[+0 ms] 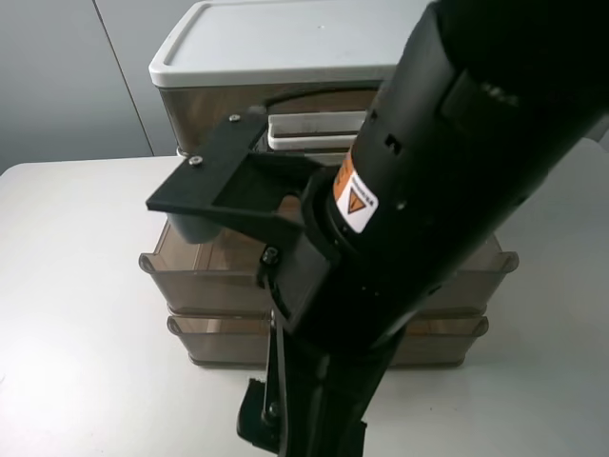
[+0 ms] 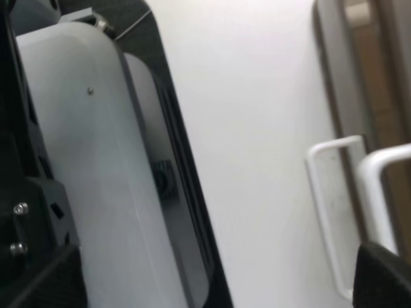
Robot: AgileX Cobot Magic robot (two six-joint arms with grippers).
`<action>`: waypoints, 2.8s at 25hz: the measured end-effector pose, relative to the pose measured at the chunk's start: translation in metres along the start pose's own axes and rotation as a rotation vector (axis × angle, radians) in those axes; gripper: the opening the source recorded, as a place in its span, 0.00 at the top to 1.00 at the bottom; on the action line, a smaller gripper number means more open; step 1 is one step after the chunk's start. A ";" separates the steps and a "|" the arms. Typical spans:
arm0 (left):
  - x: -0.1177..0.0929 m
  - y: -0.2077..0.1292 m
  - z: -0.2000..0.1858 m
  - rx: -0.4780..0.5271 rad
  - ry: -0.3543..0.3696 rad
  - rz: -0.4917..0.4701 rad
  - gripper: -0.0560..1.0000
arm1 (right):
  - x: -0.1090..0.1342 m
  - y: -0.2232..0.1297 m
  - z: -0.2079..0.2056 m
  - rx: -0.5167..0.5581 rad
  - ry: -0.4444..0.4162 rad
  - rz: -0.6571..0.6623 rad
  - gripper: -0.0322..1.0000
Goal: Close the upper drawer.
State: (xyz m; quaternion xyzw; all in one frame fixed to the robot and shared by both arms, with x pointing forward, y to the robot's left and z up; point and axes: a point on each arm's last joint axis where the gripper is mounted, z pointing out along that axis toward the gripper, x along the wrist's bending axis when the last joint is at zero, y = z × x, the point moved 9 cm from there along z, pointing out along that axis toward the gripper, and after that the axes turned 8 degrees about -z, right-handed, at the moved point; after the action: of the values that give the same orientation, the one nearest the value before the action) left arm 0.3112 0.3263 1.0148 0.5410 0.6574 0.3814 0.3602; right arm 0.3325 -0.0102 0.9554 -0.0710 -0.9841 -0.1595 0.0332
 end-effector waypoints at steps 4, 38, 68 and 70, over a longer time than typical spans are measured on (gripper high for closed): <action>0.000 0.000 0.000 0.000 0.000 0.000 0.24 | 0.002 -0.008 0.022 0.039 0.026 0.016 0.36; 0.000 0.000 0.000 0.000 0.000 0.000 0.24 | -0.130 -0.028 0.041 -0.038 -0.392 -0.028 0.36; 0.000 0.000 0.000 0.000 0.000 0.000 0.24 | -0.149 -0.198 -0.211 -0.197 -0.741 0.936 0.36; 0.000 0.000 0.000 0.000 0.000 0.000 0.24 | -0.139 -0.223 -0.229 -0.211 -0.819 1.042 0.36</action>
State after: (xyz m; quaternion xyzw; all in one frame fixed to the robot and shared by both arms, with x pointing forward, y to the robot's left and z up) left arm 0.3112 0.3263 1.0148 0.5410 0.6574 0.3814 0.3602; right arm 0.4463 -0.3106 1.0913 -0.5943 -0.7336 -0.1782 -0.2773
